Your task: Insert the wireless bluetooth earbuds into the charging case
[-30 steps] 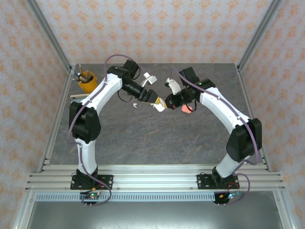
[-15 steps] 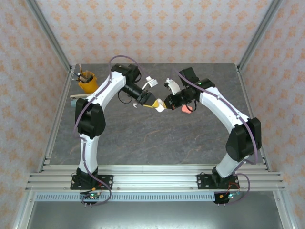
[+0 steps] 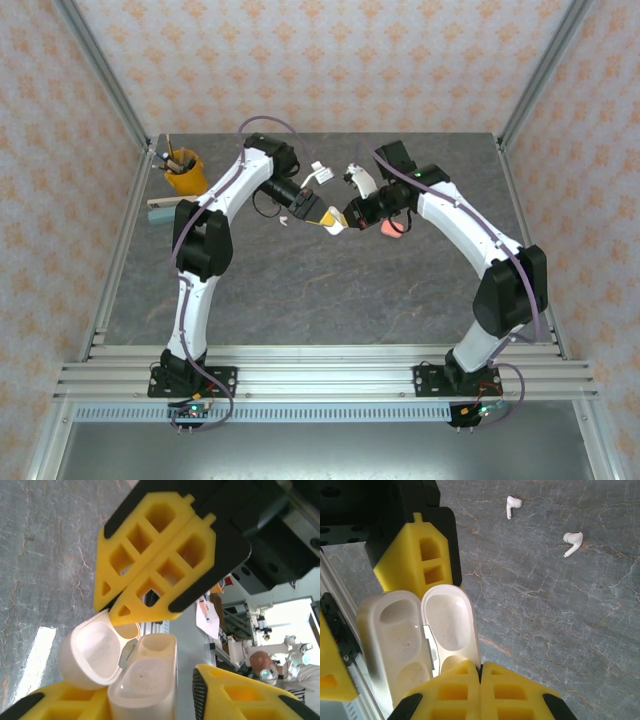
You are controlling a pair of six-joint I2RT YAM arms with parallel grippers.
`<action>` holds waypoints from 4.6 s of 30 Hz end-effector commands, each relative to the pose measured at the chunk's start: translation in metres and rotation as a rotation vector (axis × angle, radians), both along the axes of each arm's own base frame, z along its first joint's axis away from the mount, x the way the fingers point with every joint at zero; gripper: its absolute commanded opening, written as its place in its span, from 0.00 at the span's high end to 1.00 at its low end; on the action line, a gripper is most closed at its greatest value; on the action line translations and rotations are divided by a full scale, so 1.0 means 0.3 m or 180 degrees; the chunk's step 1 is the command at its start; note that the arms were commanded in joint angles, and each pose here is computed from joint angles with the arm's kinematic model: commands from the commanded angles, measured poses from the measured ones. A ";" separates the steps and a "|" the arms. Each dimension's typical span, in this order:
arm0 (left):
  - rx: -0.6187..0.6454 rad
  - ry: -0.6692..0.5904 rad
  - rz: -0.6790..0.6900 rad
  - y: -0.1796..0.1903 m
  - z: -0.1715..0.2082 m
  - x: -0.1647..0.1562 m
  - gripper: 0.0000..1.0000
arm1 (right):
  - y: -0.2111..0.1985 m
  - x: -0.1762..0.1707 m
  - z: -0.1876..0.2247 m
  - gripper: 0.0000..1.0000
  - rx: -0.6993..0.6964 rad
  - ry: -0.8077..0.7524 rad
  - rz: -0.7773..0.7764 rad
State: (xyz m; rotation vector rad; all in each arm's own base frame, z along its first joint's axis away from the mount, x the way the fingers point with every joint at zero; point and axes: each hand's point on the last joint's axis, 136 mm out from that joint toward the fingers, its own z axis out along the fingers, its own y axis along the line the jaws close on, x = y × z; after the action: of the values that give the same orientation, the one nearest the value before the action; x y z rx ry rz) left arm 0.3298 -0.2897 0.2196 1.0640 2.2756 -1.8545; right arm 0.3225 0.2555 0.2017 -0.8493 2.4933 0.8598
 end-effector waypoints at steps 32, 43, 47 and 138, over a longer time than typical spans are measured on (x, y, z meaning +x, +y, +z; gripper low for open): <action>0.1673 -0.0836 0.1837 0.132 0.009 0.340 1.00 | -0.269 0.062 0.193 0.45 0.0433 -0.0106 -0.2196; 0.1417 -0.2091 0.3120 0.269 0.306 0.356 1.00 | -0.287 0.076 0.001 0.45 0.0107 0.0513 -0.2834; 0.1376 -0.2754 0.3570 0.354 0.359 0.327 1.00 | -0.252 0.100 -0.065 0.45 -0.0092 0.0611 -0.2929; 0.0592 -0.3505 0.5104 0.773 0.319 0.107 1.00 | 0.560 0.372 -0.586 0.70 -0.1351 -0.0236 -0.1523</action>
State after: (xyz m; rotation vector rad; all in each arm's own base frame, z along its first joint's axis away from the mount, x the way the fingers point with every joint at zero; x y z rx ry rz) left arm 0.3617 -0.0588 0.3058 -0.0550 1.5454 -0.2265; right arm 0.4522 0.4216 0.0283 -0.3163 2.6374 0.1528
